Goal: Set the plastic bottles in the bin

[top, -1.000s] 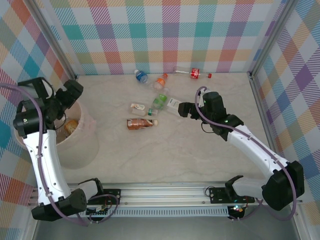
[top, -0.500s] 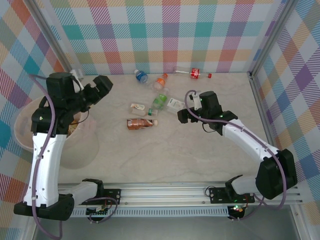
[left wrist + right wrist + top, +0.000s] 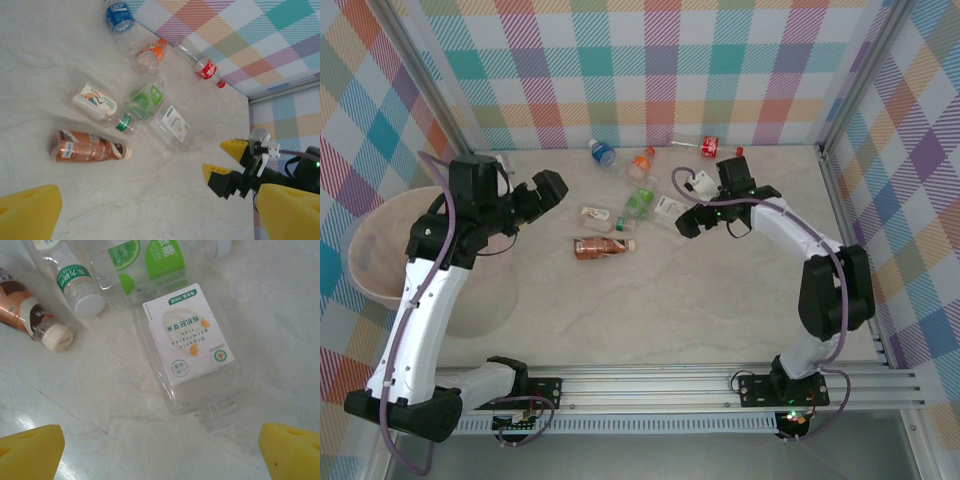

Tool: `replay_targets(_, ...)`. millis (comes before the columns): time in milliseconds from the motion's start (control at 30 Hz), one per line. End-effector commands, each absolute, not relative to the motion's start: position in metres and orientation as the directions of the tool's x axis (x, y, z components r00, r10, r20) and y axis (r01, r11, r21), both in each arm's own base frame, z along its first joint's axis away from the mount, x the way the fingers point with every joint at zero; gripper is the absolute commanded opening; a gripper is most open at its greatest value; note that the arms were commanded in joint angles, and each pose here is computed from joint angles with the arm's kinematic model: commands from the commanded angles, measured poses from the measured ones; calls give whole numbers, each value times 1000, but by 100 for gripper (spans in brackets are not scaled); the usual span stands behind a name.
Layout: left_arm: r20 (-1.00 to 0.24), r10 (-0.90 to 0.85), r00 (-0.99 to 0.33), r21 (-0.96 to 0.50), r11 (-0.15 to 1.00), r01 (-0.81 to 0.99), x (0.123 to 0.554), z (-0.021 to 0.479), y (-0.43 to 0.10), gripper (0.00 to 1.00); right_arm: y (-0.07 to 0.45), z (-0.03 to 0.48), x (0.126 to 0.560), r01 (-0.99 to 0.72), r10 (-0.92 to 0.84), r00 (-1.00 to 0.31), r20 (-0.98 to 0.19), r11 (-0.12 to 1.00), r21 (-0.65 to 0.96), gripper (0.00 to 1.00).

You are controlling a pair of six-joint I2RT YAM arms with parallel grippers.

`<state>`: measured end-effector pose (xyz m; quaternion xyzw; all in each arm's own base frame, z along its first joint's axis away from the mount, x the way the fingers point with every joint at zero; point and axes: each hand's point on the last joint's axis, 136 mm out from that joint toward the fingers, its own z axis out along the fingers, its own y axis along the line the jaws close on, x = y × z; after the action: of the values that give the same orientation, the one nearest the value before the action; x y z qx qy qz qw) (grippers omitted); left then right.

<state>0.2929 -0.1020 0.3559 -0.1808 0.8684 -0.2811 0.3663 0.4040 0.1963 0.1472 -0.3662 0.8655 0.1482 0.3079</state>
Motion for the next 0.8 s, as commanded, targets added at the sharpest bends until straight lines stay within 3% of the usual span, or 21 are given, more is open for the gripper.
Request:
replay_targets(0,-546,-525,-653,-629,771,-93,279,363,-101,100,202,137,402,-845,-673,-431,-602,534,8,100)
replay_targets(200,-555,-525,-645,-616,780,-105,267,364,-94,100,200,104,421,-909,-786,-311,-534,411,-75,100)
replay_targets(500,-562,-529,-636,-590,795,-140,255,359,-83,100,208,70,460,-932,-835,-300,-462,360,-47,100)
replay_targets(767,-562,-529,-636,-581,800,-151,257,356,-82,100,214,51,451,-948,-846,-306,-437,315,54,100)
